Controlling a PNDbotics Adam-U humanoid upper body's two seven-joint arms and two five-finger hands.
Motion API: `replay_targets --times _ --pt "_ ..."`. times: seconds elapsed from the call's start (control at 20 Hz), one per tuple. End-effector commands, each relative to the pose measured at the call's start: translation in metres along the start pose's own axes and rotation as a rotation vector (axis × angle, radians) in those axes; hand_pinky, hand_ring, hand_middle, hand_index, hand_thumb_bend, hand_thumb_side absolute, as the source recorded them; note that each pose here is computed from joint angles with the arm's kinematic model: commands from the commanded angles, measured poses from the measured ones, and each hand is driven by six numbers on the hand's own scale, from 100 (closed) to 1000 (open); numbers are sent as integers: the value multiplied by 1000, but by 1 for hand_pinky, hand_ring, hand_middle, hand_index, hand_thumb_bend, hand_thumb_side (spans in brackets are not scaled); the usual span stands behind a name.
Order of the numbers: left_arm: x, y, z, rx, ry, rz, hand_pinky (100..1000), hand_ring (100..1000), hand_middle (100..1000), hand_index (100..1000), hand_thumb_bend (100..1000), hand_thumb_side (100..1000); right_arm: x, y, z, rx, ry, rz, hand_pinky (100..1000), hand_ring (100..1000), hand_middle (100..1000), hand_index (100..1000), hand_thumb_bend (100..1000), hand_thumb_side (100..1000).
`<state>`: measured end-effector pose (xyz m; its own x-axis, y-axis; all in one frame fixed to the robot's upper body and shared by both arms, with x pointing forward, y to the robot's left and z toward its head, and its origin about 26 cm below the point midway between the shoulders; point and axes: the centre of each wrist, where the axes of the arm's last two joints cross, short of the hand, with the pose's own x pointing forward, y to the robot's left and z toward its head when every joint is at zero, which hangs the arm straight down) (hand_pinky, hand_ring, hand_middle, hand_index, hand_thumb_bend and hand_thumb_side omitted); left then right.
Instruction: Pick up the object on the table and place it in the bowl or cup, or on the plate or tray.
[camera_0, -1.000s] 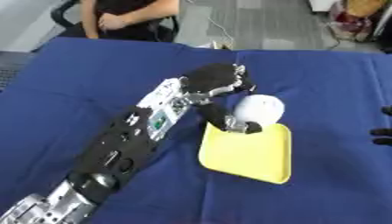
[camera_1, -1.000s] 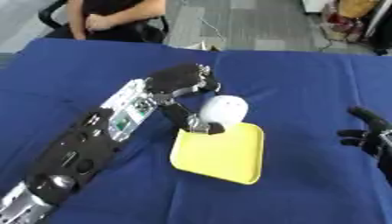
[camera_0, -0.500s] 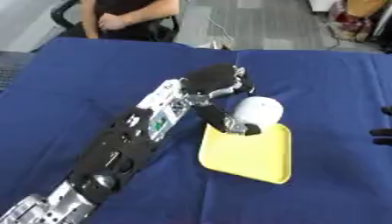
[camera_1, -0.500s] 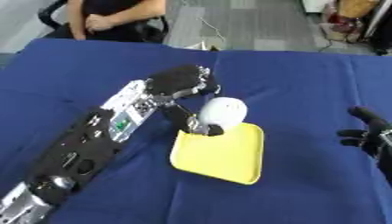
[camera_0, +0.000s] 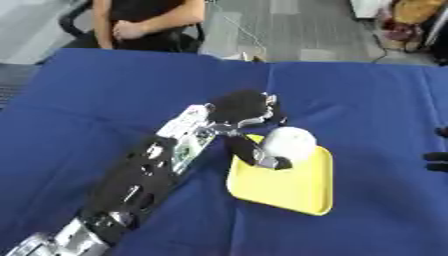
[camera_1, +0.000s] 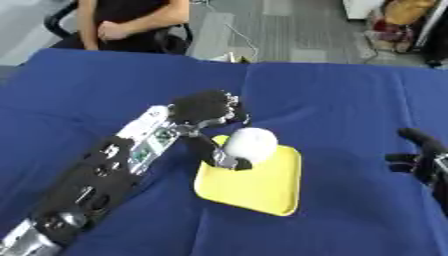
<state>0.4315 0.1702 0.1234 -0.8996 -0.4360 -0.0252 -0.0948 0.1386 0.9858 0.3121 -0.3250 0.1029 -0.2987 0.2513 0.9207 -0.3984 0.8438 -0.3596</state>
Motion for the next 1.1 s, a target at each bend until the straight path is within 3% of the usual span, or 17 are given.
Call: replay_targets --times 0.05,0.65,0.75,0.8,0.9,1.0,1.1 --pt "-2 7 -2 14 -5 -28 100 100 125 318 100 244 6 -4 -1 -1 -16 21 777 779 993 1000 100 970" --pt "-2 2 -2 0 -26 -44 100 100 132 323 100 244 6 -5 -1 -2 -15 22 777 780 993 1000 100 971" --pt "-1 2 -2 -4 -35 -49 100 100 166 354 100 244 6 -5 -1 -2 -15 22 777 780 993 1000 100 971" --pt "-1 3 -2 -8 -41 -56 262 152 334 491 100 247 6 -5 -1 -2 -15 22 777 780 993 1000 100 971" --pt "0 4 -3 -19 -60 -78 417 404 523 659 100 247 6 -5 -1 -2 -16 22 777 780 993 1000 100 971" --pt "1 5 -3 -38 -78 -103 502 550 646 751 100 264 6 -5 -1 -2 -16 22 777 780 993 1000 100 971" --pt "1 4 -3 -55 -93 -124 550 616 701 782 100 294 6 -5 -1 -2 -16 22 777 780 993 1000 100 971"
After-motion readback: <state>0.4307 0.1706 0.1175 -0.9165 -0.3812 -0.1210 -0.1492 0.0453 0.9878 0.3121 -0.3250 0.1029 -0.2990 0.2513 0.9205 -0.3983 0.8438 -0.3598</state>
